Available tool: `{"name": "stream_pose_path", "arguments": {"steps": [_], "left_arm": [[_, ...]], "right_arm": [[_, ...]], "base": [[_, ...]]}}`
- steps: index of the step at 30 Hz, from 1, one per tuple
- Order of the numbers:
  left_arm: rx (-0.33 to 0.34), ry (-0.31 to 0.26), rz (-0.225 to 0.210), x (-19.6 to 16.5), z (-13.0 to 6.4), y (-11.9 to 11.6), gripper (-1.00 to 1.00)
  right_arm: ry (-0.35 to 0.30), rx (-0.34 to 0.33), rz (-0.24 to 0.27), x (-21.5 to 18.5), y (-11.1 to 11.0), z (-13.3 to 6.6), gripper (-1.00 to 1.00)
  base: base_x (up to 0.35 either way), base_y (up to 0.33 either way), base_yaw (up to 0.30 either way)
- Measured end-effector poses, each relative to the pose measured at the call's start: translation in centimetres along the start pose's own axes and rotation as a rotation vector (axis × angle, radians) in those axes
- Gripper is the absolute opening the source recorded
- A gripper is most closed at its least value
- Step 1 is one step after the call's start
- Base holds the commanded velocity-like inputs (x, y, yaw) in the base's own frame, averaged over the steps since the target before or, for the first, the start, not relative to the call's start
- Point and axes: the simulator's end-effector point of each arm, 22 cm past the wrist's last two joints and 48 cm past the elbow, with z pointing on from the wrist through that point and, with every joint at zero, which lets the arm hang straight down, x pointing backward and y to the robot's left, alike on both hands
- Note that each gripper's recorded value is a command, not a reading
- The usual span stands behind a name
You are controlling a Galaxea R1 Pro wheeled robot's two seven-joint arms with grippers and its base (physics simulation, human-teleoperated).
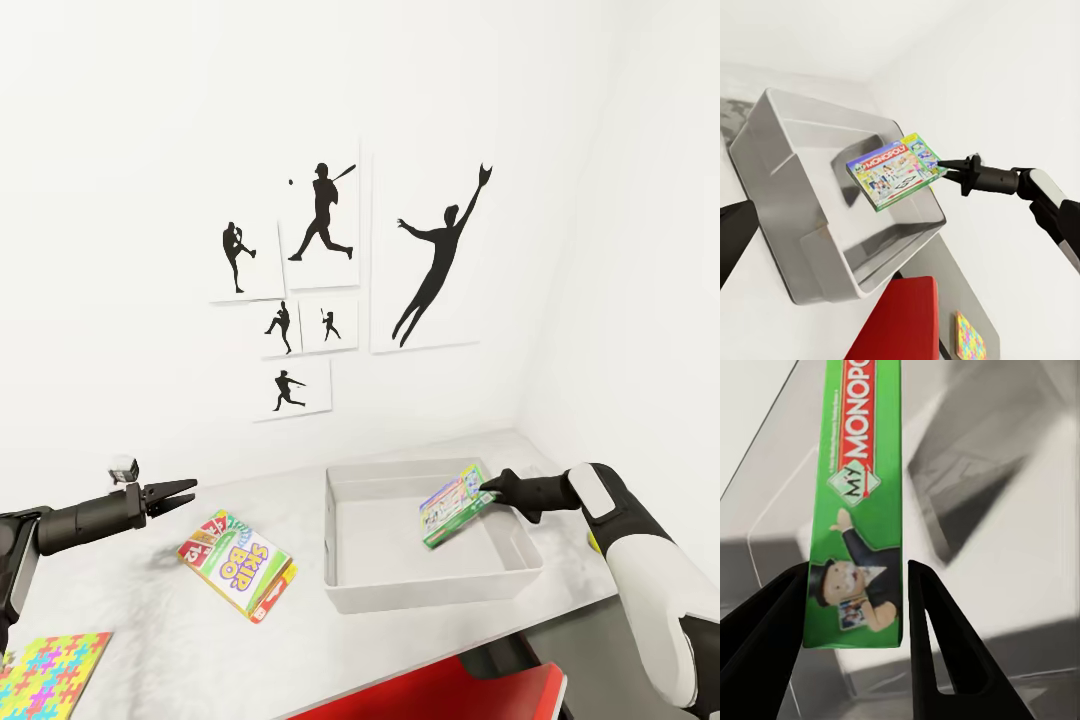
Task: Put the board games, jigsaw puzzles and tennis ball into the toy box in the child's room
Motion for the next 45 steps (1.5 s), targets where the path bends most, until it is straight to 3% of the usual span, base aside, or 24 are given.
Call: {"name": "stream_pose_path", "arguments": {"steps": [35, 37, 45], "left_arm": [[-0.001, 0.001, -0.001, 0.1, 0.0, 0.1, 1.00], [-0.001, 0.001, -0.001, 0.1, 0.0, 0.1, 1.00], [-0.001, 0.001, -0.001, 0.1, 0.0, 0.0, 1.00]], "right_arm": [[-0.014, -0.013, 0.004, -0.5, -0.2, -0.5, 1.00], [-0.021, -0.025, 0.001, -0.7, 0.1, -0.7, 1.00], [-0.093, -0.232, -0.057, -2.5, 4.7, -3.4, 1.00]], "base": [[0.000, 0.000, 0.000], [0.000, 0.000, 0.000], [0.000, 0.000, 0.000]]}}
